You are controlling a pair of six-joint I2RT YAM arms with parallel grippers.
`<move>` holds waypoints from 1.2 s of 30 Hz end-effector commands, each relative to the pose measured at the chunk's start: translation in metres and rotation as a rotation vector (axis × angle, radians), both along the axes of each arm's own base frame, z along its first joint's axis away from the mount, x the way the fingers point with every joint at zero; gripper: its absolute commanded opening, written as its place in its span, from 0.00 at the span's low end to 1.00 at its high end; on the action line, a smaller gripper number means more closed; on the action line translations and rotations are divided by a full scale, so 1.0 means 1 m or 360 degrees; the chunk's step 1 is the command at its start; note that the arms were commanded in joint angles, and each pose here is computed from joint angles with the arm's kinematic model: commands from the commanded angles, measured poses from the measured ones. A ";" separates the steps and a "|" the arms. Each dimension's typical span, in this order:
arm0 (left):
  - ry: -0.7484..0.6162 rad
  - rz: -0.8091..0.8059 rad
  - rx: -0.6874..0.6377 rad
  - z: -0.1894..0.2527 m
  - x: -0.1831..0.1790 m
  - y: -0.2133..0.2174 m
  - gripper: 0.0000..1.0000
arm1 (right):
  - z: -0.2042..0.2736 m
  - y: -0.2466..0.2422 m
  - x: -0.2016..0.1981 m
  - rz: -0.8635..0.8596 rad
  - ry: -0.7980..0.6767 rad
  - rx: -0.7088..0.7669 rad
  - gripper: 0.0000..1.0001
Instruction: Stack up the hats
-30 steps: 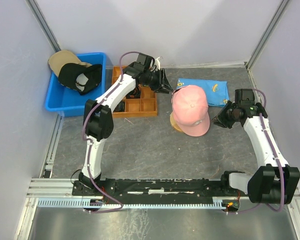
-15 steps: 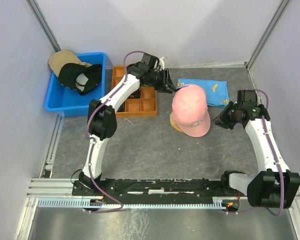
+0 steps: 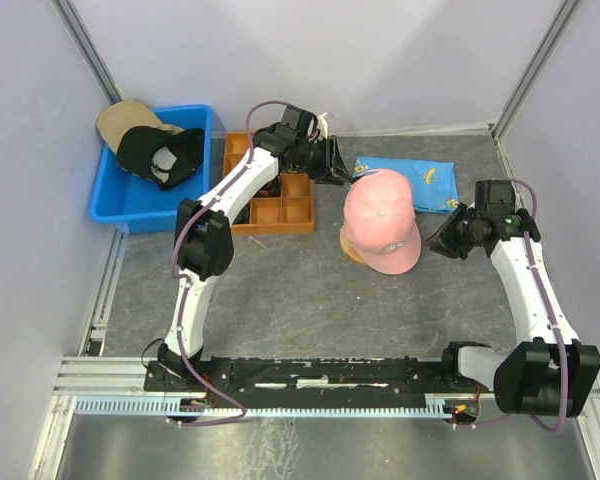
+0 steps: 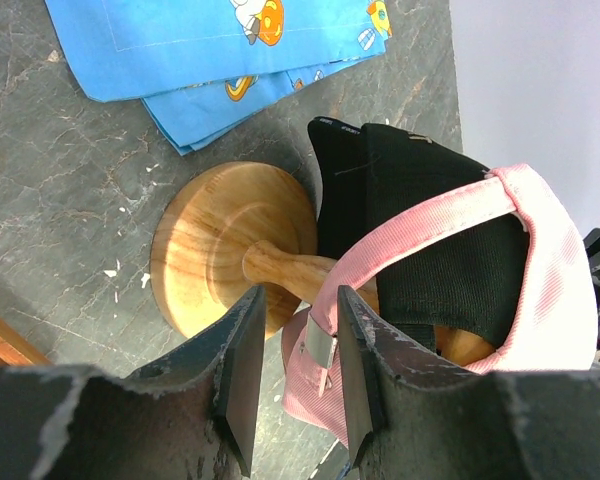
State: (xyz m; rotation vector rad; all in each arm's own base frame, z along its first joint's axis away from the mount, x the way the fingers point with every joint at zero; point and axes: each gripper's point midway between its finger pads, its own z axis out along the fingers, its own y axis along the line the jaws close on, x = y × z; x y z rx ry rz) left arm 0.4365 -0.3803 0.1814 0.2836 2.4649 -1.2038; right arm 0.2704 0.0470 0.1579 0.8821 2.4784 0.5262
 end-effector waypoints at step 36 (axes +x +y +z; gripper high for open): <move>0.0029 0.0457 0.0305 -0.020 -0.018 0.113 0.40 | -0.093 0.095 -0.015 -0.0155 0.0174 0.0640 0.28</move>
